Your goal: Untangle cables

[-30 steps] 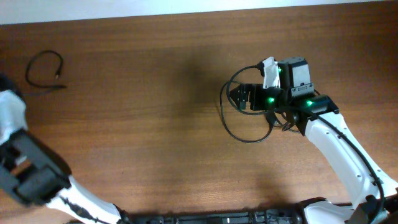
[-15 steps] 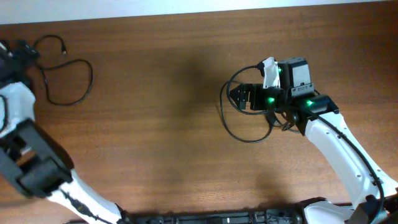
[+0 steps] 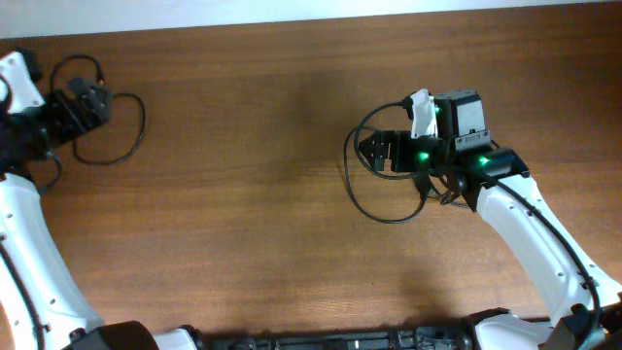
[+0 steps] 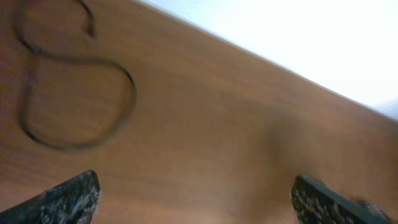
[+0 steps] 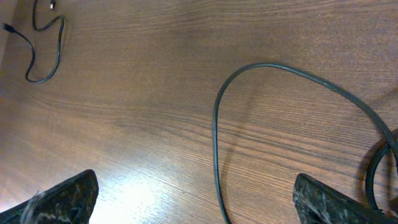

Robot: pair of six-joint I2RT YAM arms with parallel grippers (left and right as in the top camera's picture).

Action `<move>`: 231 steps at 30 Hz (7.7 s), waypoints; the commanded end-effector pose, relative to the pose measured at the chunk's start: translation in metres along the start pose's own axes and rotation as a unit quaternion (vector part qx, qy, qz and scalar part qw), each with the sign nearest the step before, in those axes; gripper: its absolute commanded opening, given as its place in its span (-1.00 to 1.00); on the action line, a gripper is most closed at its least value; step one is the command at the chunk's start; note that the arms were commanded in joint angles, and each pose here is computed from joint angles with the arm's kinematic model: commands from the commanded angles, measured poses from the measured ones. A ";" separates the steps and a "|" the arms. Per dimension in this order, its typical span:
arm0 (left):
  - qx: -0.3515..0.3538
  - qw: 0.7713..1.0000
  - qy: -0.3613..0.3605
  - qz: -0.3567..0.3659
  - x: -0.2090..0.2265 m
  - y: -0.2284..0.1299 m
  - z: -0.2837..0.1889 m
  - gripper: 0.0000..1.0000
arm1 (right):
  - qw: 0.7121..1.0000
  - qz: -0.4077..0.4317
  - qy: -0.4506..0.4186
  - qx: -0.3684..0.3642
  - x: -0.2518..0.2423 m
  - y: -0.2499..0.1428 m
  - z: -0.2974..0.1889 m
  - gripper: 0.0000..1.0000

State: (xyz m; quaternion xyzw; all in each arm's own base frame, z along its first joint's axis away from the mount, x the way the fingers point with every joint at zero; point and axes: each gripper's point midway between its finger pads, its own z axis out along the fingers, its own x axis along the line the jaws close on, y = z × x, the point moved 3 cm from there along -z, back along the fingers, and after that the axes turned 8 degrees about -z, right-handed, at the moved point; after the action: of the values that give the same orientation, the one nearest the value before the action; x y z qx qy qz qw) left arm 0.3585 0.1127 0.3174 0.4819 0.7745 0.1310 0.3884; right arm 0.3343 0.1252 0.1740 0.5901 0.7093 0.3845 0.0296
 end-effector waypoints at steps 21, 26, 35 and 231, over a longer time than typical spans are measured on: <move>0.308 0.912 -0.140 0.231 -0.212 -0.235 0.175 0.98 | 0.947 0.192 -0.258 0.000 -0.109 -0.038 -0.097 0.97; 0.353 0.880 -0.155 0.276 -0.233 -0.312 0.225 0.98 | 0.935 0.236 -0.258 0.063 -0.123 -0.057 -0.070 0.97; 0.303 0.883 -0.091 0.348 -0.240 -0.359 0.267 0.88 | 0.940 0.252 -0.212 0.092 -0.117 -0.063 -0.053 0.54; 0.060 0.984 0.149 0.083 -0.081 -0.038 0.237 0.98 | 0.988 0.131 -0.078 0.020 -0.023 -0.006 0.003 0.97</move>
State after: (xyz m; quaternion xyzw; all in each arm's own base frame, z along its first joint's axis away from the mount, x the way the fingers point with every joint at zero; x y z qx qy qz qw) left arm 0.5301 -0.0036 0.1153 0.5154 0.8200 0.1863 0.1651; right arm 0.3376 0.1087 0.1582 0.7072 0.6285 0.3232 0.0193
